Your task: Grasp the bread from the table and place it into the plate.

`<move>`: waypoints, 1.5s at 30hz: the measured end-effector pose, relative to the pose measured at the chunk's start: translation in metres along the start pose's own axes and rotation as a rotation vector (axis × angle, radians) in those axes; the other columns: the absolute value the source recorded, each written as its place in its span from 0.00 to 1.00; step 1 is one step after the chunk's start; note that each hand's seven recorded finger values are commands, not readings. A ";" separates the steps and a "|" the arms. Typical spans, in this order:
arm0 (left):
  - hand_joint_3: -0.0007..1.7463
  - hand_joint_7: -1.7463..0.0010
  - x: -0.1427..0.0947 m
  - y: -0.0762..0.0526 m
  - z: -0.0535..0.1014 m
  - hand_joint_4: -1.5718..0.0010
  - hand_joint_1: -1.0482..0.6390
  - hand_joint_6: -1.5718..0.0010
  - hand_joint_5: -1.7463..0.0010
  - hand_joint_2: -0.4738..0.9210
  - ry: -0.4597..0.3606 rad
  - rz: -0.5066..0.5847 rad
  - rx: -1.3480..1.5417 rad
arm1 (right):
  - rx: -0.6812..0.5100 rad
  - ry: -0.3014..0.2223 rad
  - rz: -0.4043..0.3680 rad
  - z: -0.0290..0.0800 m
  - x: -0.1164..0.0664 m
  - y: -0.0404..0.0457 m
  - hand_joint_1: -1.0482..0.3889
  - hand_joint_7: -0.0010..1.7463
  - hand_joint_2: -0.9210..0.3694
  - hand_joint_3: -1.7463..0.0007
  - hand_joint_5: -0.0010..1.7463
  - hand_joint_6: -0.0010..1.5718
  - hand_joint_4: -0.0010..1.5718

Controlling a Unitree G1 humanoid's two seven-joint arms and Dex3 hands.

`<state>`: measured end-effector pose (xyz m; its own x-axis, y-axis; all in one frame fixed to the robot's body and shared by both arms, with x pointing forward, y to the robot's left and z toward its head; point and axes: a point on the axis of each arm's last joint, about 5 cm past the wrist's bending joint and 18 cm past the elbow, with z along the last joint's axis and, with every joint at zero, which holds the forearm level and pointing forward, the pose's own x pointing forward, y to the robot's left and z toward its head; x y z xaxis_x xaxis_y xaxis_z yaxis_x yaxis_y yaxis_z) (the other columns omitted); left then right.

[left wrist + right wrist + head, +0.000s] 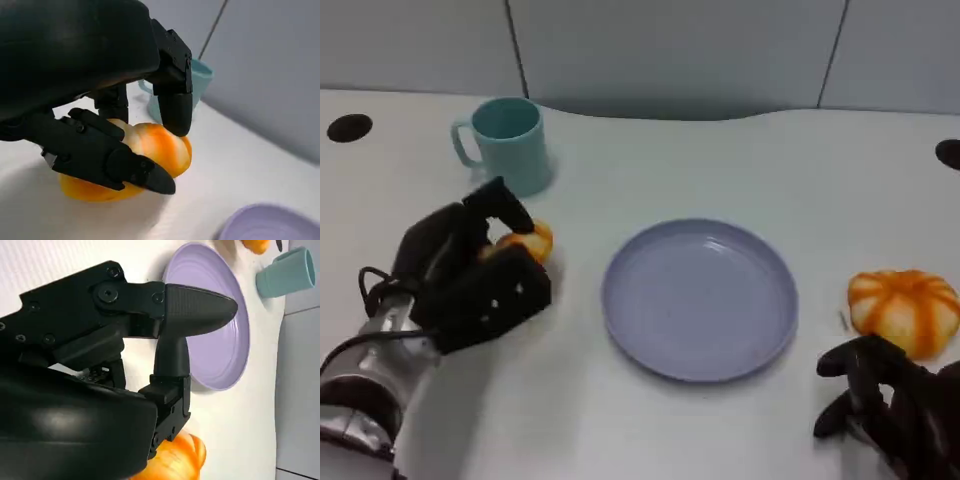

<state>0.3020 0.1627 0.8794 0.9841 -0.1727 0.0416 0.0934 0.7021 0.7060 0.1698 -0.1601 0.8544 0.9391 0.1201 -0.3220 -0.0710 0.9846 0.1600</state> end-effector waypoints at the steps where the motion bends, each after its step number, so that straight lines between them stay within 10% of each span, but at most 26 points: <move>1: 0.05 0.00 0.001 0.002 0.002 0.49 0.61 0.63 0.00 0.96 -0.009 0.000 -0.038 | 0.001 -0.003 0.005 0.000 0.001 0.0000 0.50 0.95 0.00 0.65 1.00 0.24 0.34; 15: 0.04 0.00 0.021 0.013 0.041 0.45 0.58 0.59 0.00 0.94 -0.258 -0.072 -0.309 | -0.009 -0.012 0.015 0.000 0.005 -0.0012 0.51 0.96 0.00 0.65 1.00 0.24 0.34; 24: 0.05 0.00 0.036 -0.035 0.117 0.40 0.54 0.57 0.00 0.94 -0.508 -0.341 -0.129 | -0.008 -0.009 0.020 0.001 0.006 0.0008 0.52 0.97 0.00 0.65 1.00 0.23 0.36; 40: 0.08 0.00 0.031 -0.065 0.122 0.41 0.50 0.59 0.00 0.93 -0.409 -0.483 0.107 | 0.000 -0.022 0.037 -0.002 0.004 0.0024 0.51 0.97 0.00 0.65 1.00 0.24 0.36; 41: 0.05 0.26 0.031 -0.065 0.122 0.65 0.36 0.70 0.17 0.97 -0.406 -0.482 0.109 | 0.000 -0.022 0.037 -0.002 0.004 0.0024 0.51 0.97 0.00 0.66 1.00 0.24 0.36; 45: 0.06 0.67 0.036 -0.054 0.120 0.92 0.20 0.81 0.50 1.00 -0.451 -0.536 0.262 | 0.002 -0.022 0.036 -0.002 0.004 0.0027 0.50 0.97 0.00 0.66 1.00 0.24 0.36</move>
<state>0.3142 0.0356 0.9277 0.6509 -0.7512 -0.1097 0.4487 0.2640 0.8538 0.1726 -0.1568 0.8516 0.9432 0.1525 -0.2953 -0.1042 0.9794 0.1730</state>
